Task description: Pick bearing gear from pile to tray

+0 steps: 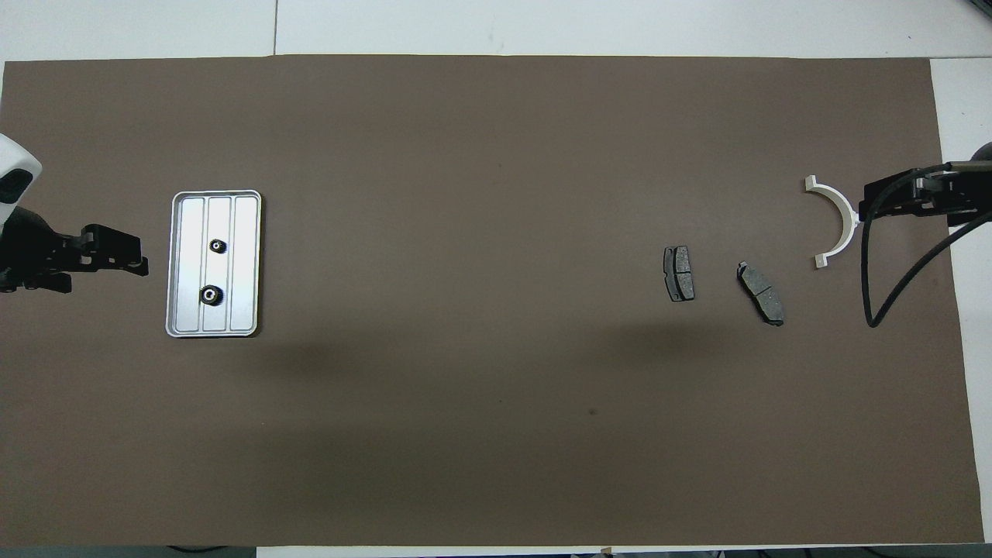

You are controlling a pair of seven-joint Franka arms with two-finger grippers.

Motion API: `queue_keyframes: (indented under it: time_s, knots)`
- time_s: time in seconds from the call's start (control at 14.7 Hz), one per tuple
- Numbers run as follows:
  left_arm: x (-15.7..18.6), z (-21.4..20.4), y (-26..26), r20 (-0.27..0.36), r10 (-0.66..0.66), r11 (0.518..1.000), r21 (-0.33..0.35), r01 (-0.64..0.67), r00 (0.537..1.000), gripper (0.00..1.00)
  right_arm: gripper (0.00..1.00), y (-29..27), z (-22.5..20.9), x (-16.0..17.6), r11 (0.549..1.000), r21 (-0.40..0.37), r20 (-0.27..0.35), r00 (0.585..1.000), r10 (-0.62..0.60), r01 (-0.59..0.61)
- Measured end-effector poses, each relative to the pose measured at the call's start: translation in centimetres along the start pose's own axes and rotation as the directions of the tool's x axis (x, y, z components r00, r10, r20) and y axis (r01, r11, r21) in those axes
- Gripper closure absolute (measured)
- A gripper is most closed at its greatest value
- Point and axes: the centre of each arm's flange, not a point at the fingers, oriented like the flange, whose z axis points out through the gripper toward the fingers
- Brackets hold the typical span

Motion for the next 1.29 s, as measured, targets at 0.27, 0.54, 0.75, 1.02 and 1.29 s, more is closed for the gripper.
queue_keyframes:
  time_s: [0.27,0.54,0.75,1.02,1.29]
  knots:
    - [0.2,-0.2,0.0,-0.022,0.017,1.0,-0.002,-0.017,1.0,0.0,0.0,-0.4,0.9,0.5,1.0,0.002,-0.026,1.0,-0.007,0.007]
    - [0.3,-0.2,0.2,-0.028,0.022,1.0,-0.002,-0.022,0.999,0.0,0.0,-2.9,1.6,0.6,0.999,0.004,-0.039,0.998,-0.049,0.049]
    - [0.3,-0.3,0.2,-0.03,0.023,1.0,-0.002,-0.023,0.999,0.0,0.0,-4.0,1.6,0.5,0.998,0.004,-0.04,0.997,-0.068,0.068]
    - [0.3,-0.3,0.2,-0.03,0.023,1.0,-0.002,-0.023,0.999,0.0,0.0,-1.7,1.8,0.6,1.0,0.002,-0.024,0.999,-0.028,0.028]
    - [0.3,-0.3,0.2,-0.033,0.023,1.0,-0.002,-0.023,0.999,0.0,0.0,1.2,1.8,0.6,1.0,0.0,-0.019,1.0,0.005,-0.005]
